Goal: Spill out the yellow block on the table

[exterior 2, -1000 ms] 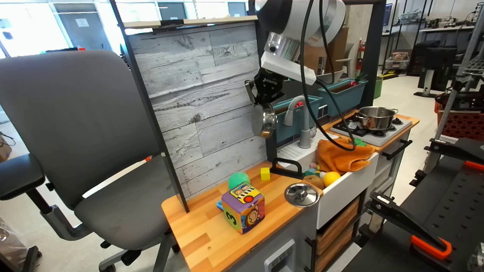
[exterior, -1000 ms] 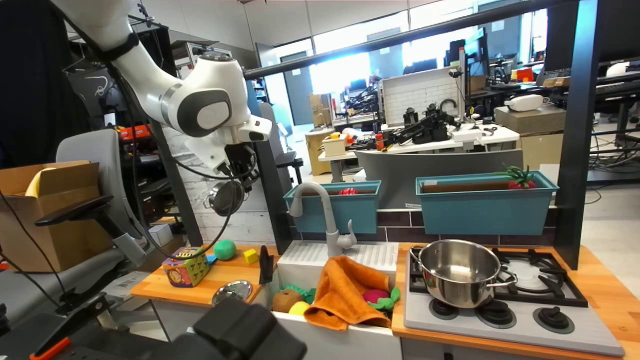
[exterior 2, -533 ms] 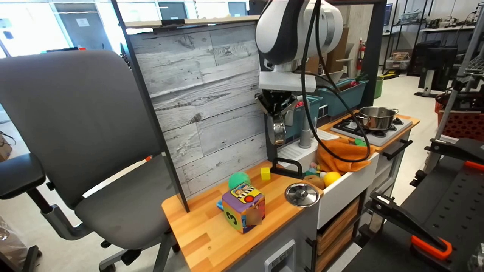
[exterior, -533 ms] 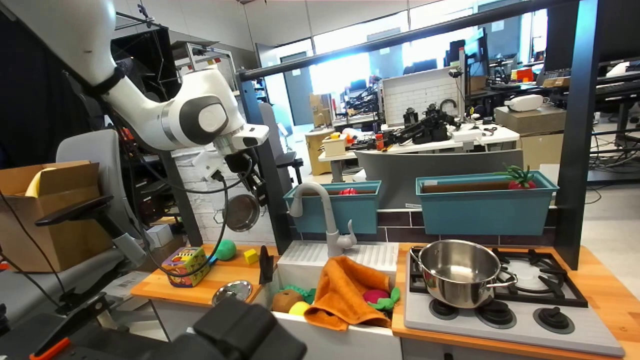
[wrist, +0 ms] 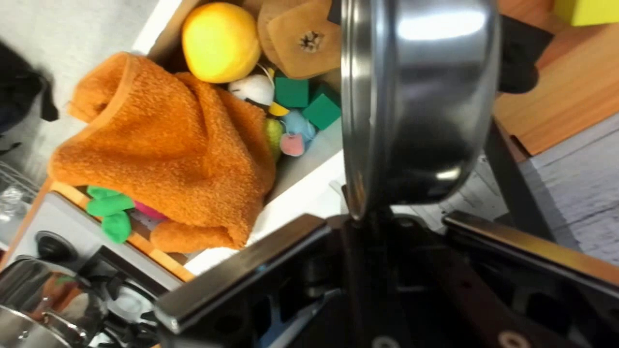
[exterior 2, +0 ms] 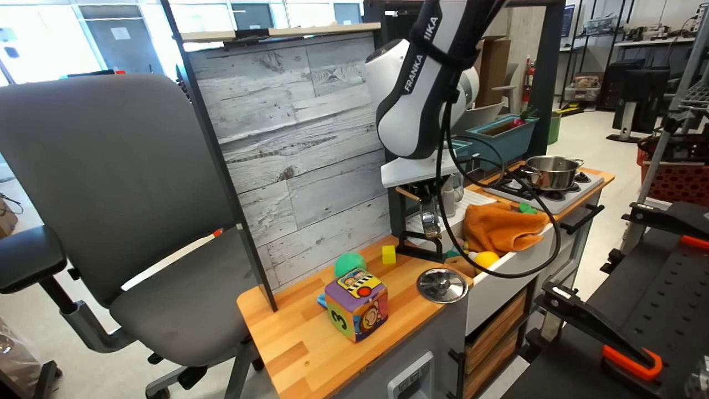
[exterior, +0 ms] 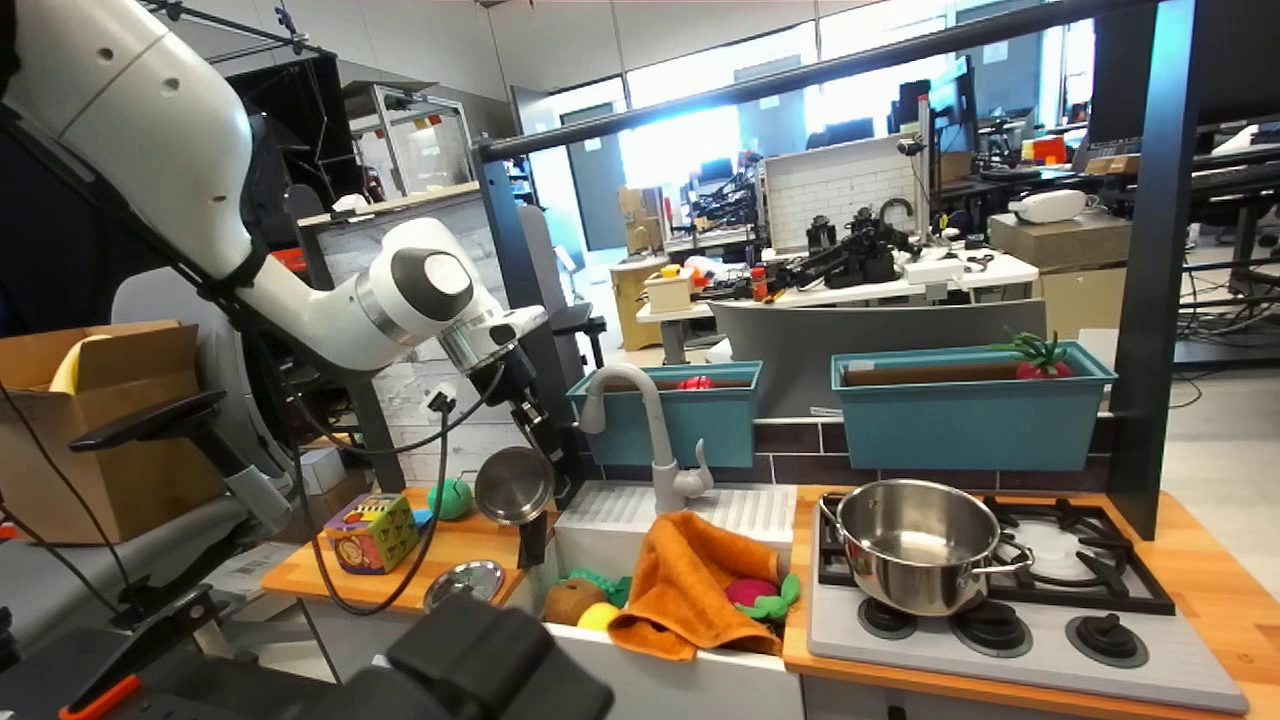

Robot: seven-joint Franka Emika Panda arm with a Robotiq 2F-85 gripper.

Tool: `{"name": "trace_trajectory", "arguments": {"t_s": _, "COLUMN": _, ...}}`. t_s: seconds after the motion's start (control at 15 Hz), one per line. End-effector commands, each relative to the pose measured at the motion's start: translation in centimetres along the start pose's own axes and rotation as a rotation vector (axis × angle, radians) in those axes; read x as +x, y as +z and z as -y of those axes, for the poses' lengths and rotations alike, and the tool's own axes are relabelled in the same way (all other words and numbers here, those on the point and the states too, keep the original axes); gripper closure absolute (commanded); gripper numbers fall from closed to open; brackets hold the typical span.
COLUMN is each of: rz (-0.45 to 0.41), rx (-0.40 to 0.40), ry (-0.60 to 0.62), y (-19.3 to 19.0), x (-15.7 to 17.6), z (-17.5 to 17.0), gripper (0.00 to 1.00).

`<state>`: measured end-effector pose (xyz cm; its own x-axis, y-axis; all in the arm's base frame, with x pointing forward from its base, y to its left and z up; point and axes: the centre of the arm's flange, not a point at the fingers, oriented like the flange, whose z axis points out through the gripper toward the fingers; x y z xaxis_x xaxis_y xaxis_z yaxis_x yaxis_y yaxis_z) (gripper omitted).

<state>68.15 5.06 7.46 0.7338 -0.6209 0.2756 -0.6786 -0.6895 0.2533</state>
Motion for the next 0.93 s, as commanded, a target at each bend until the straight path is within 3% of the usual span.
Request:
{"name": "trace_trajectory", "arguments": {"t_s": 0.0, "rz": 0.017, "rx": -0.202, "ry": -0.009, "y": 1.9, "x": -0.5, "z": 3.3, "gripper": 0.99}}
{"name": "trace_trajectory", "arguments": {"t_s": 0.27, "rz": 0.067, "rx": -0.426, "ry": -0.113, "y": 1.5, "x": -3.0, "z": 3.9, "gripper": 0.99}}
{"name": "trace_trajectory", "arguments": {"t_s": 0.47, "rz": 0.091, "rx": -0.469, "ry": -0.208, "y": 0.8, "x": -5.0, "z": 4.9, "gripper": 0.99}}
{"name": "trace_trajectory", "arguments": {"t_s": 0.87, "rz": 0.051, "rx": -0.162, "ry": -0.262, "y": 0.0, "x": -4.8, "z": 8.8, "gripper": 0.99}}
